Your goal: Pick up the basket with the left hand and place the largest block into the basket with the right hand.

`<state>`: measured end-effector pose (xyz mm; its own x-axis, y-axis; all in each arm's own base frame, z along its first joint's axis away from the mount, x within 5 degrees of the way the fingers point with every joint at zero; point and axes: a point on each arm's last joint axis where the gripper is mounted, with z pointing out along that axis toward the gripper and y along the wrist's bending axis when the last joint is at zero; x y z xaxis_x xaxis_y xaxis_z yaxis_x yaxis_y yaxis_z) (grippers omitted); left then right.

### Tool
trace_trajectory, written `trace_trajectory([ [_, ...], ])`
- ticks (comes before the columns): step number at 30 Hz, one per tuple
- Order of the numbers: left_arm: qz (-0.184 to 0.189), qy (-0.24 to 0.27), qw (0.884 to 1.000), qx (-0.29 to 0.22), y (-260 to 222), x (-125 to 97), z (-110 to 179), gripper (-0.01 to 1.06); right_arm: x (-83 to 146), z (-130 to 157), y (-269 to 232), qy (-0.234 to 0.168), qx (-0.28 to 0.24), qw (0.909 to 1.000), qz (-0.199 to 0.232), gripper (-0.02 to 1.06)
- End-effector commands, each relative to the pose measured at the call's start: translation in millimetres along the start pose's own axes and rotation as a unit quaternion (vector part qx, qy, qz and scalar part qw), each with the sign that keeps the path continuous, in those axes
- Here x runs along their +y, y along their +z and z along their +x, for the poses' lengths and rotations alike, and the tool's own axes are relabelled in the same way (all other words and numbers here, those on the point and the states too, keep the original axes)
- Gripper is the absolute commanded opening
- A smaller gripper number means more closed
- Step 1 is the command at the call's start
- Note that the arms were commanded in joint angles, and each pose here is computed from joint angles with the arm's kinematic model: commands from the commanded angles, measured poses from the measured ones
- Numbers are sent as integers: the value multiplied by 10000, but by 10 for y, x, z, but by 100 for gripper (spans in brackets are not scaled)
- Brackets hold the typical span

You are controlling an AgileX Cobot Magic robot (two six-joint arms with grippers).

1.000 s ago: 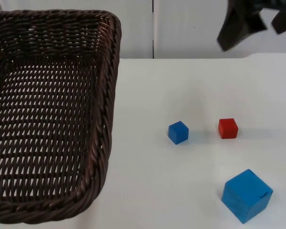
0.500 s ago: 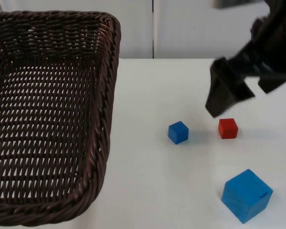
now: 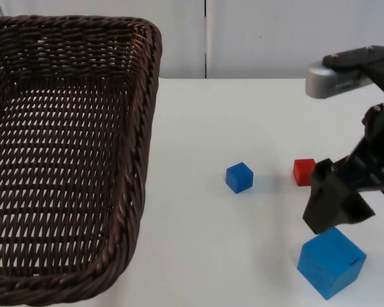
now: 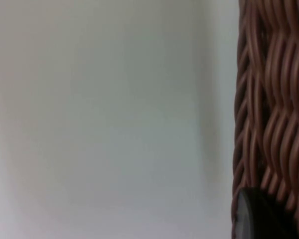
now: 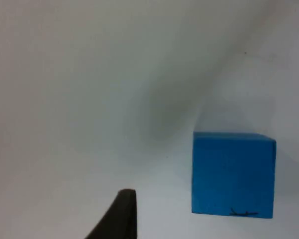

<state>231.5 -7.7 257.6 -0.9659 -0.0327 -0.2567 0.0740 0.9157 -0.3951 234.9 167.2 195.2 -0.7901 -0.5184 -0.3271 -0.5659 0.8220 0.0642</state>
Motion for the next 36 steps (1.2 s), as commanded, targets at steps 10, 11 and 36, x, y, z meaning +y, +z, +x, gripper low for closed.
trace_trajectory([
  [10,78,2,9999,-111,-41,-31,-14,0,-1,-65,0,-224,-468,9986,110,105],
  [11,78,2,9999,-111,-41,-31,-14,0,-3,-69,20,-222,-467,9986,112,105],
  [36,74,42,9999,-120,-41,-30,-16,0,-53,25,788,-155,389,9990,129,98],
])
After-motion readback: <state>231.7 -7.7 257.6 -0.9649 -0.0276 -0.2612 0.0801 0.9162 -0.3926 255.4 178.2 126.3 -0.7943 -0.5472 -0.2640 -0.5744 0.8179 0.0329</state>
